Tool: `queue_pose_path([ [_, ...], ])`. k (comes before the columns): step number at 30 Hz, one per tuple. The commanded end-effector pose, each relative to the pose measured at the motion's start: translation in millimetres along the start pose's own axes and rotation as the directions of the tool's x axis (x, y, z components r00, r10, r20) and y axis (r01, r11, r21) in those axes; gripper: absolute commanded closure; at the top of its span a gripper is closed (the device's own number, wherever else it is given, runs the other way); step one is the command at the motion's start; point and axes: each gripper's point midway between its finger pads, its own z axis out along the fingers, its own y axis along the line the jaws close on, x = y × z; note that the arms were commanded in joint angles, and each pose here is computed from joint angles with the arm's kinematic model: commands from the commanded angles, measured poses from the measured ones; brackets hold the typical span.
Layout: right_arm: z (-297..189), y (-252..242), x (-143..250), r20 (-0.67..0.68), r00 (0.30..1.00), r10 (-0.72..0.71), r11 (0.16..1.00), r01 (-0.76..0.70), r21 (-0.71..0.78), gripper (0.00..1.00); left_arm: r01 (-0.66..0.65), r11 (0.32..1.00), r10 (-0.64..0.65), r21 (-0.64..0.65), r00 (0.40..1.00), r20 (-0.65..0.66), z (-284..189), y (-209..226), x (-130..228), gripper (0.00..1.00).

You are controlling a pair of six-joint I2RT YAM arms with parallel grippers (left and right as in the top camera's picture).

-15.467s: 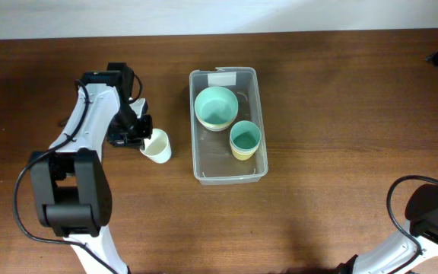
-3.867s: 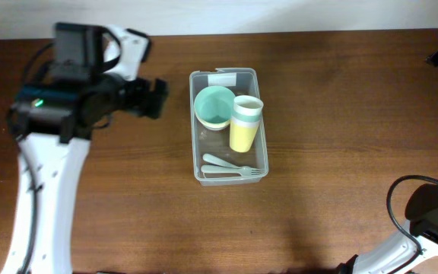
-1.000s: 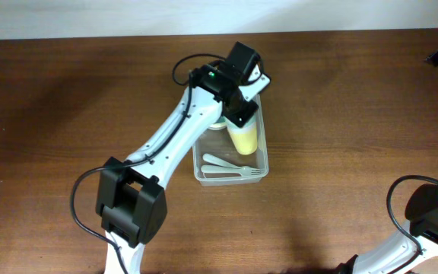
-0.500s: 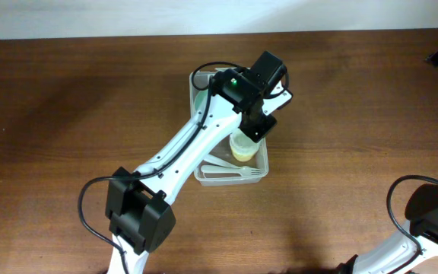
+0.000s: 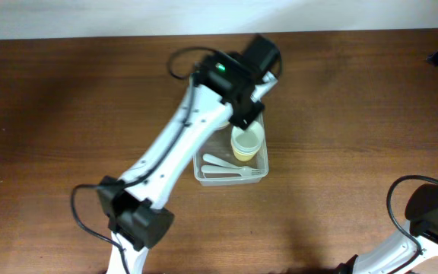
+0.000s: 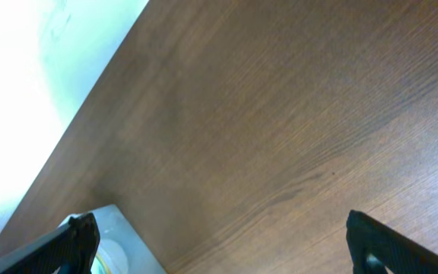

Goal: Pack container

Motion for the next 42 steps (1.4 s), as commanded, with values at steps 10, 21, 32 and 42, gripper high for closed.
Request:
queue_pose_path([
  [10, 0.6, -1.3, -1.7, 0.003, 1.0, 0.0, 1.0, 0.0, 0.002, 0.01, 0.589, 0.796, -0.524, -0.136, 0.785, 0.33, -164.7, 199.7, 73.1, 0.0],
  [21, 0.6, -1.3, -1.7, 0.003, 1.0, 0.0, 1.0, 0.0, 0.002, 0.01, 0.795, 0.551, -0.707, -0.254, 0.606, 0.365, -183.4, 298.6, 165.0, 0.0],
  [32, 0.6, -1.3, -1.7, 0.003, 1.0, 0.0, 1.0, 0.0, 0.002, 0.01, 0.816, 0.514, -0.726, -0.265, 0.578, 0.372, -186.5, 308.7, 178.1, 0.0],
  [42, -0.6, 19.1, 8.4, -0.003, 0.999, -0.046, 0.999, 0.046, -0.019, 0.01, 0.816, 0.514, -0.726, -0.265, 0.578, 0.372, -186.5, 308.7, 178.1, 0.0],
])
